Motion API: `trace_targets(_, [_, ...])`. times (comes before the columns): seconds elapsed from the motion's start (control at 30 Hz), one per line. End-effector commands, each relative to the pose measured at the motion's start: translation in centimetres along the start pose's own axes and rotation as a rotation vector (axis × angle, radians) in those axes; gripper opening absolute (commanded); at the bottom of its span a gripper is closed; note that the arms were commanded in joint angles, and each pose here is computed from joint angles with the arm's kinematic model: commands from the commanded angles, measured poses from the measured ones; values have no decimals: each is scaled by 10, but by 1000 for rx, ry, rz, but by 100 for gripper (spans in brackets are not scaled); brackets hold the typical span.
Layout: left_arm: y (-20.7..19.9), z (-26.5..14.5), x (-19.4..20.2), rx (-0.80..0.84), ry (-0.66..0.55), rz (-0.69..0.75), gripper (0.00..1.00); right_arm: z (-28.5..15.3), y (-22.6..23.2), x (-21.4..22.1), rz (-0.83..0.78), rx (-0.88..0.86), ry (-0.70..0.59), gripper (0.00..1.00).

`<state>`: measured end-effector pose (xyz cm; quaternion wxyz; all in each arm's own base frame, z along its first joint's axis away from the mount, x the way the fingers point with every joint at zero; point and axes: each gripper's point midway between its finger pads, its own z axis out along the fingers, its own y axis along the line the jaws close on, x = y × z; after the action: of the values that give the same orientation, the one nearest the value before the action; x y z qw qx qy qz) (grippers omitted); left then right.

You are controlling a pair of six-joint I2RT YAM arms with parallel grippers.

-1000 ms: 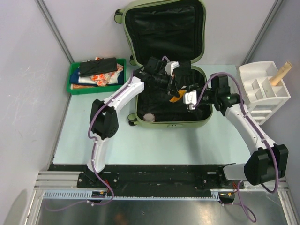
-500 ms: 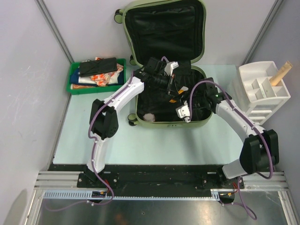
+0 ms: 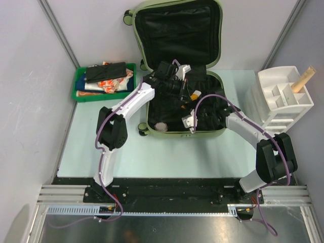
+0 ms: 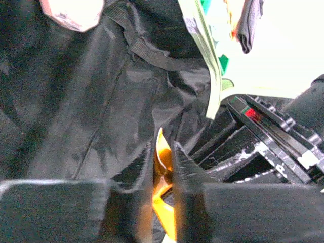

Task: Open, take out, and arrange the luggage

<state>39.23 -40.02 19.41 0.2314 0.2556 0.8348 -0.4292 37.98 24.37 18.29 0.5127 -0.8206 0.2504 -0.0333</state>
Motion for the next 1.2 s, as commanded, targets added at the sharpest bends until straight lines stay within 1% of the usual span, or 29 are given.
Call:
trace_targets(0.0, [-41, -24, -15, 88, -34, 38, 2, -7, -27, 30, 8, 114, 131, 0])
trace_targets(0.03, [-42, -24, -16, 89, -36, 41, 14, -12, -43, 29, -3, 168, 130, 0])
trace_targets(0.07, [-41, -25, -16, 84, -40, 41, 23, -18, -46, 30, 46, 192, 125, 0])
trace_targets(0.1, [-40, -27, -18, 77, -46, 42, 33, -20, -50, 25, 77, 210, 93, 0])
trace_targets(0.13, [-37, -29, -20, 65, -52, 41, 47, -27, -55, 23, 104, 234, 83, 0])
trace_targets(0.17, [-29, -33, -25, 39, -70, 42, 52, -40, -62, 22, 186, 272, 77, 0])
trace_targets(0.2, [-24, -37, -30, 17, -88, 50, 59, -46, -66, 17, 221, 291, 50, 0])
trace_targets(0.23, [-18, -42, -38, -6, -112, 64, 70, -56, -74, 17, 259, 326, 41, 0])
trace_targets(0.27, [-2, -51, -49, -64, -147, 84, 77, -76, -85, 18, 314, 379, 46, 0])
trace_targets(0.3, [6, -56, -56, -95, -169, 99, 87, -85, -87, 16, 445, 412, 15, 0])
trace_targets(0.33, [10, -64, -68, -122, -203, 131, 99, -97, -96, 16, 506, 458, -2, 0])
trace_targets(0.37, [19, -71, -77, -154, -225, 178, 100, -108, -102, 15, 574, 494, -17, 0])
trace_targets(0.4, [26, -75, -84, -193, -245, 200, 100, -131, -106, 17, 724, 550, -38, 0])
trace_targets(0.47, [28, -83, -100, -225, -280, 278, 100, -157, -119, 18, 826, 631, -51, 0])
trace_targets(0.5, [29, -85, -103, -233, -287, 296, 100, -181, -124, 24, 886, 704, -26, 0])
trace_targets(0.53, [26, -86, -107, -230, -296, 312, 100, -197, -130, 22, 994, 756, -54, 0])
trace_targets(0.6, [29, -82, -108, -231, -296, 317, 100, -227, -134, 25, 1095, 841, -53, 0])
trace_targets(0.63, [27, -82, -110, -224, -300, 320, 100, -253, -133, 28, 1164, 911, -41, 0])
trace_targets(0.7, [27, -77, -110, -211, -297, 312, 100, -284, -136, 27, 1183, 990, -12, 0])
trace_targets(0.73, [24, -78, -111, -195, -302, 308, 100, -310, -134, 26, 1179, 1054, 30, 0])
trace_targets(0.77, [24, -75, -111, -187, -300, 305, 100, -326, -134, 24, 1170, 1091, 55, 0])
trace_targets(0.83, [19, -74, -114, -163, -306, 309, 100, -355, -128, 25, 1155, 1181, 146, 0])
trace_targets(0.9, [12, -70, -112, -128, -296, 321, 100, -399, -114, 40, 1118, 1330, 316, 0])
trace_targets(1.0, [-1, -67, -111, -86, -291, 362, 100, -453, -97, 48, 1053, 1504, 517, 0])
trace_targets(1.03, [-2, -66, -109, -83, -286, 372, 100, -464, -93, 49, 1031, 1537, 563, 0])
trace_targets(1.07, [-6, -65, -108, -70, -284, 379, 100, -483, -83, 55, 1019, 1611, 644, 0])
trace_targets(1.17, [-10, -62, -106, -53, -276, 377, 100, -513, -74, 63, 967, 1704, 744, 0])
